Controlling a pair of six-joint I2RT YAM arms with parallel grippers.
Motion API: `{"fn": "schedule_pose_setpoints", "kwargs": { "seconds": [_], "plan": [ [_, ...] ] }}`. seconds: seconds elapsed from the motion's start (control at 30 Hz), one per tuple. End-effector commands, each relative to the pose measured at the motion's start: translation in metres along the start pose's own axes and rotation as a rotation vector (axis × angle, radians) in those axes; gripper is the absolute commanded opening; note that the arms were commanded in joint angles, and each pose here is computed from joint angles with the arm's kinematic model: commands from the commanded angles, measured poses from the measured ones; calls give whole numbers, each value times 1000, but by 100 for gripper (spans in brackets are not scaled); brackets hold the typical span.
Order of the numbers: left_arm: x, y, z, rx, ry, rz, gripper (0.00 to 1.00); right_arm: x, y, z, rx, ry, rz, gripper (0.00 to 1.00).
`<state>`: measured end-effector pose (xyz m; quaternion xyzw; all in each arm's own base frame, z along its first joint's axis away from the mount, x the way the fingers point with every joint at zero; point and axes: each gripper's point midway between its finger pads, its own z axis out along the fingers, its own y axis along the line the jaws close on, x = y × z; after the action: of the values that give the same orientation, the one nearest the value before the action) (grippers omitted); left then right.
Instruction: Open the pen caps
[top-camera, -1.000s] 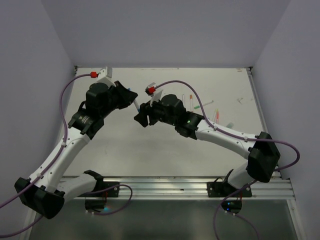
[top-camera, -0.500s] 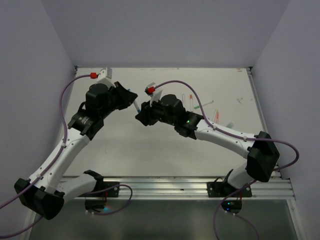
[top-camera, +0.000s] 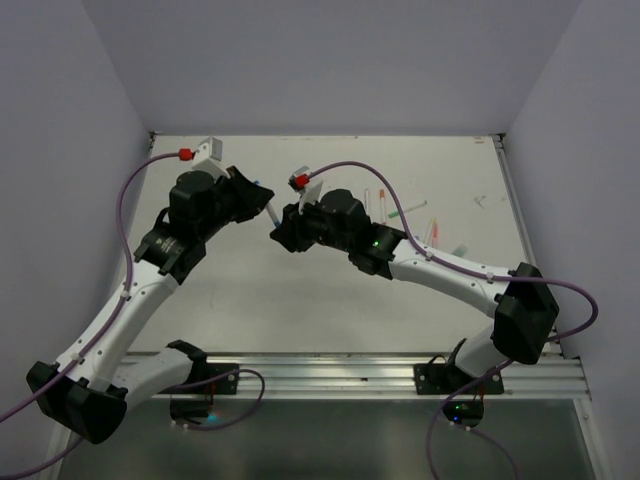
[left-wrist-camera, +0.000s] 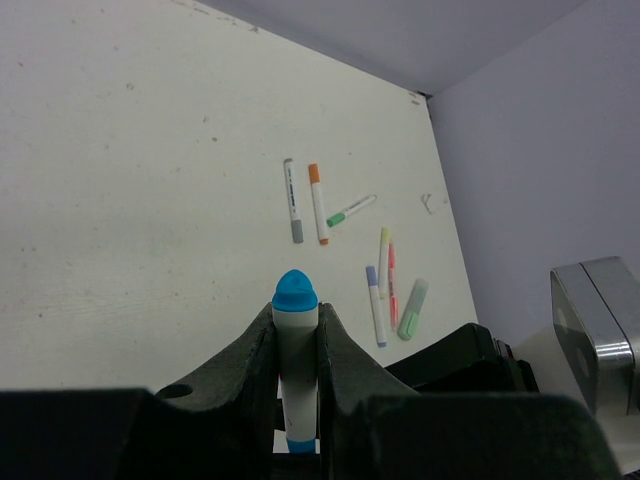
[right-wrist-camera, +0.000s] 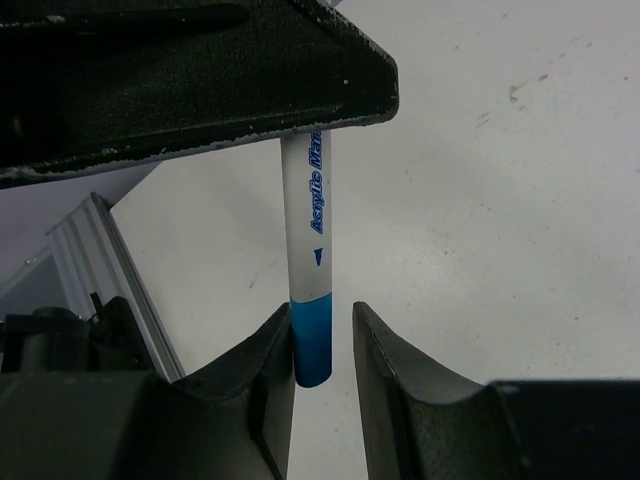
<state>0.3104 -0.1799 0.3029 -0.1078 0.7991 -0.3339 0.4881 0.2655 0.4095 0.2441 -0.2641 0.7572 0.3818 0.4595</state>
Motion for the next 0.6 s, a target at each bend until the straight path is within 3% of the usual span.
{"fn": "schedule_pose_setpoints", "kwargs": {
  "seconds": [0.0,0.1,0.33,0.57],
  "plan": [
    [6,-4,-6,25,21,-15,0,-35,9,-3,-26,-94,2,34],
    [6,-5,-7,26,19,-16,0,-35,10,-2,-30,-96,2,40],
    [5,-4,-6,22,15,-18,0,-37,13,-2,-41,-102,3,39],
    [2,-4,-5,19,0,-27,0,-30,9,-2,-33,-86,6,13]
  ]
}}
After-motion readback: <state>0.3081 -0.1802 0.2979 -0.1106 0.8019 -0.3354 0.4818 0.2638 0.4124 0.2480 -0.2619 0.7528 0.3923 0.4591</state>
